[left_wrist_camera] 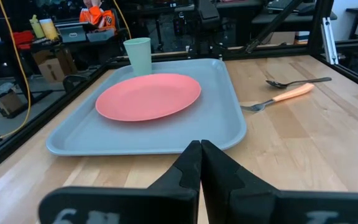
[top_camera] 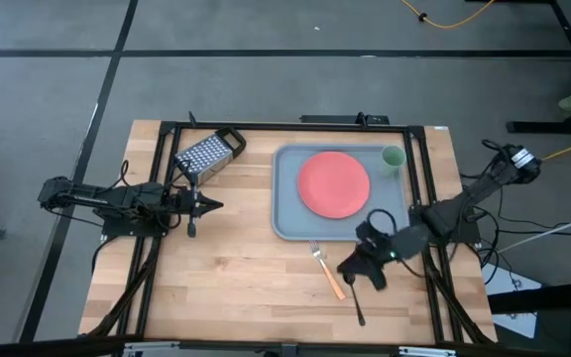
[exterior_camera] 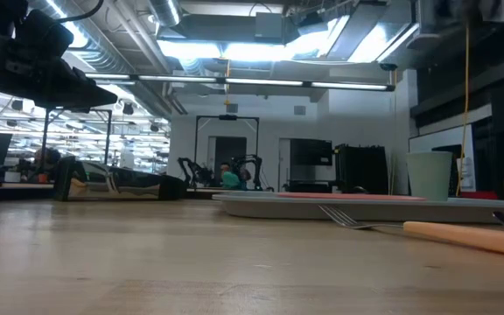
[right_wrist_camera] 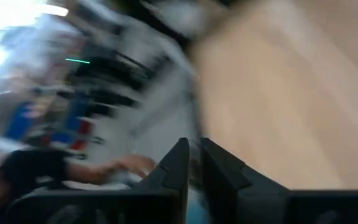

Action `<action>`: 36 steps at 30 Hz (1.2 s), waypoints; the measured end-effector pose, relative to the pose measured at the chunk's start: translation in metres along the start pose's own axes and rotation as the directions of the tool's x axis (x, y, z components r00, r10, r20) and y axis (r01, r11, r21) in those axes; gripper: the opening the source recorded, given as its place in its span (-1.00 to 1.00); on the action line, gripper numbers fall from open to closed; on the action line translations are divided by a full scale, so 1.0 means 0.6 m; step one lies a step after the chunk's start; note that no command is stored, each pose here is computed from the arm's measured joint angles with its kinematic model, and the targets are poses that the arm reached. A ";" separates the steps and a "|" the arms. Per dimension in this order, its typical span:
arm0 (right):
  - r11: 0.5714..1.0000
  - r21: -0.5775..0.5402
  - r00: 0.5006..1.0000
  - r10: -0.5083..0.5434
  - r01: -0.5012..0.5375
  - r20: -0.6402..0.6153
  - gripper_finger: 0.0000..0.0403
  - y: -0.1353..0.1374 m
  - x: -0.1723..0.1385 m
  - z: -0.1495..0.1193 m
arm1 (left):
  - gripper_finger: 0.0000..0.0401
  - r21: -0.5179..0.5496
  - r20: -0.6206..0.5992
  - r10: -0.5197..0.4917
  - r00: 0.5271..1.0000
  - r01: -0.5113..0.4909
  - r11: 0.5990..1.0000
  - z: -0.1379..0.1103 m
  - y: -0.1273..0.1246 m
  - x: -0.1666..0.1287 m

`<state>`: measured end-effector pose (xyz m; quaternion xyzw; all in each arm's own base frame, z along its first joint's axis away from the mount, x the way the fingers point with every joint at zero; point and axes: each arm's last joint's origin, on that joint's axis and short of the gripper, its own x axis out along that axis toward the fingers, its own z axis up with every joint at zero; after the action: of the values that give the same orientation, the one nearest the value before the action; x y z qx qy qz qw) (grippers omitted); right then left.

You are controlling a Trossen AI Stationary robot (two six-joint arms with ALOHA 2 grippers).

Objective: Pick and place plate/cup/fork/spoon on tray
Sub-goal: Put the orange fork on the gray serving tray to the right side of the pink plate

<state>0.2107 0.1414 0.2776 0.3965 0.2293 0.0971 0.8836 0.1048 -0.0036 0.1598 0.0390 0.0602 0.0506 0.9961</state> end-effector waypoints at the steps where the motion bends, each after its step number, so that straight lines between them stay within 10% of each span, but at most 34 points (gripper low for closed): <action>1: 0.996 -0.062 0.997 0.069 -0.067 0.044 -0.78 0.020 0.002 0.001 | -1.00 0.000 0.000 0.000 1.000 0.000 1.000 0.000 0.000 0.000; 4: 0.984 -0.151 0.983 0.117 -0.095 0.140 -0.78 0.067 0.008 -0.002 | -1.00 0.000 0.000 0.000 1.000 0.000 1.000 0.000 0.000 0.000; 13: 0.944 -0.021 0.941 -0.326 0.329 0.088 -0.78 0.118 0.086 -0.026 | -1.00 0.000 0.000 0.000 1.000 0.000 1.000 0.000 0.000 0.000; 20: 0.637 0.079 0.640 -0.751 0.767 -0.163 -0.78 0.078 0.139 -0.065 | -1.00 0.000 0.000 0.000 1.000 0.000 1.000 0.000 0.000 0.000; 36: 0.476 0.130 0.493 -0.837 0.870 -0.236 -0.78 -0.019 0.244 -0.089 | -1.00 0.000 0.000 0.000 1.000 0.000 1.000 0.000 0.000 0.000</action>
<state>0.3130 0.2206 0.1898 0.3214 0.4671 -0.3564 0.7426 0.1048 -0.0036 0.1598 0.0388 0.0602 0.0506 0.9961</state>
